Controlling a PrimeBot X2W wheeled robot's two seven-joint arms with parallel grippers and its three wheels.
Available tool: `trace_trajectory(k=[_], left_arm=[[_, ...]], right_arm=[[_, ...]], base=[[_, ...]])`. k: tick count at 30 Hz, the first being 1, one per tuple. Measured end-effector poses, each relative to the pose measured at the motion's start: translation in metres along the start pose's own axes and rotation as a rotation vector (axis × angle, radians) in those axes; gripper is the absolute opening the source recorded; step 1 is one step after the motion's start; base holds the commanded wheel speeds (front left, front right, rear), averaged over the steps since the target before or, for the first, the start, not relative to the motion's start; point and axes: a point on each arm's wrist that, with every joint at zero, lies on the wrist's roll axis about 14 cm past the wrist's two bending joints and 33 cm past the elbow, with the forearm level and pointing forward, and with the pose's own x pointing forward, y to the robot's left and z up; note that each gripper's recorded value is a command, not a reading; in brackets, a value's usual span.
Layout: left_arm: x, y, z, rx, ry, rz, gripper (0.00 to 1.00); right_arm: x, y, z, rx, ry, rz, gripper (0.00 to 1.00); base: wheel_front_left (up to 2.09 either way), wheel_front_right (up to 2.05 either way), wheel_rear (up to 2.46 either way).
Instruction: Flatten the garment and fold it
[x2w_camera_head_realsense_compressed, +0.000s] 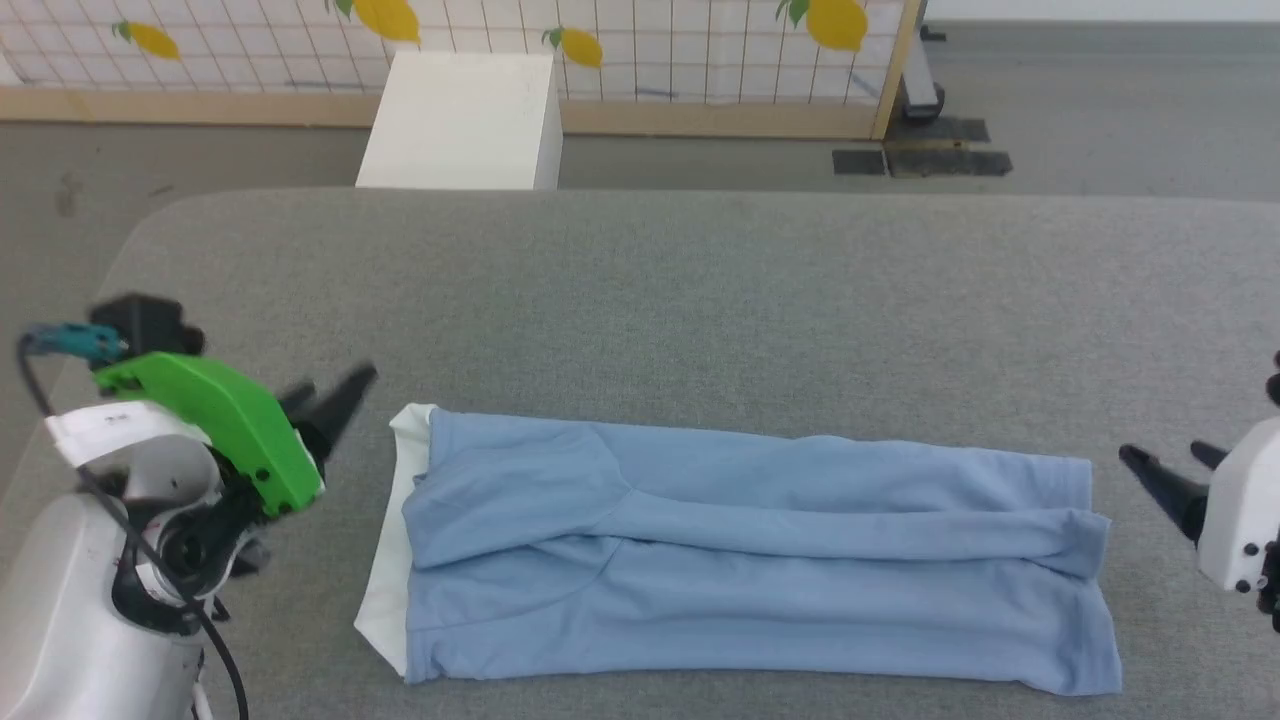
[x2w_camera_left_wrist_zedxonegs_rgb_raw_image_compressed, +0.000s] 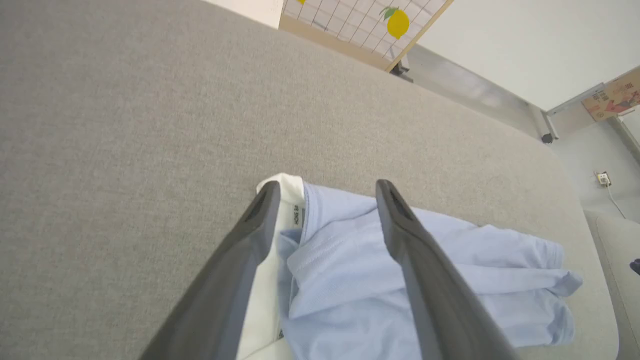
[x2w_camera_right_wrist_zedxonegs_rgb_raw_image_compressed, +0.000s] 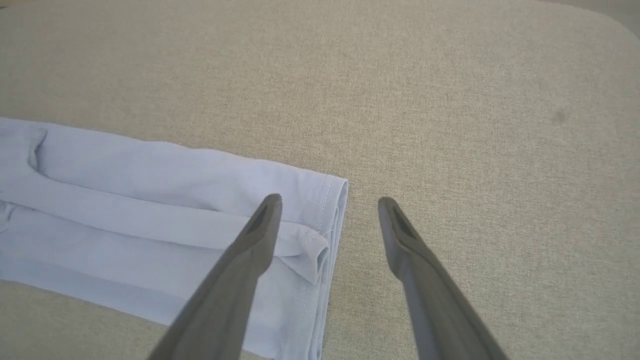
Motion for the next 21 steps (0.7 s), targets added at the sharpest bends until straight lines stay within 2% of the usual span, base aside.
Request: trace_trajectory(k=[3, 4, 7, 13, 21], left_arm=[[-0.006, -0.008, 0.036, 0.081, -0.204, -0.022, 1.00], [-0.009, -0.009, 0.049, 0.132, -0.316, -0.022, 1.00], [-0.011, -0.007, 0.057, 0.185, -0.445, -0.017, 1.00], [-0.005, 0.003, 0.048, 0.251, -0.594, 0.017, 1.00], [0.008, 0.025, 0.035, 0.335, -0.640, 0.104, 1.00]], right_arm=[[-0.009, -0.002, 0.014, 0.025, -0.088, -0.006, 1.00], [-0.013, -0.006, 0.014, 0.035, -0.111, -0.016, 1.00], [-0.013, -0.013, 0.004, 0.058, -0.100, -0.028, 1.00], [-0.001, -0.021, -0.026, 0.086, 0.001, -0.033, 1.00], [0.023, -0.019, -0.065, 0.107, 0.191, 0.017, 1.00]], base=[[0.00, 0.00, 0.00], [0.00, 0.00, 0.00], [0.00, 0.00, 0.00], [0.00, 0.00, 0.00], [0.00, 0.00, 0.00]])
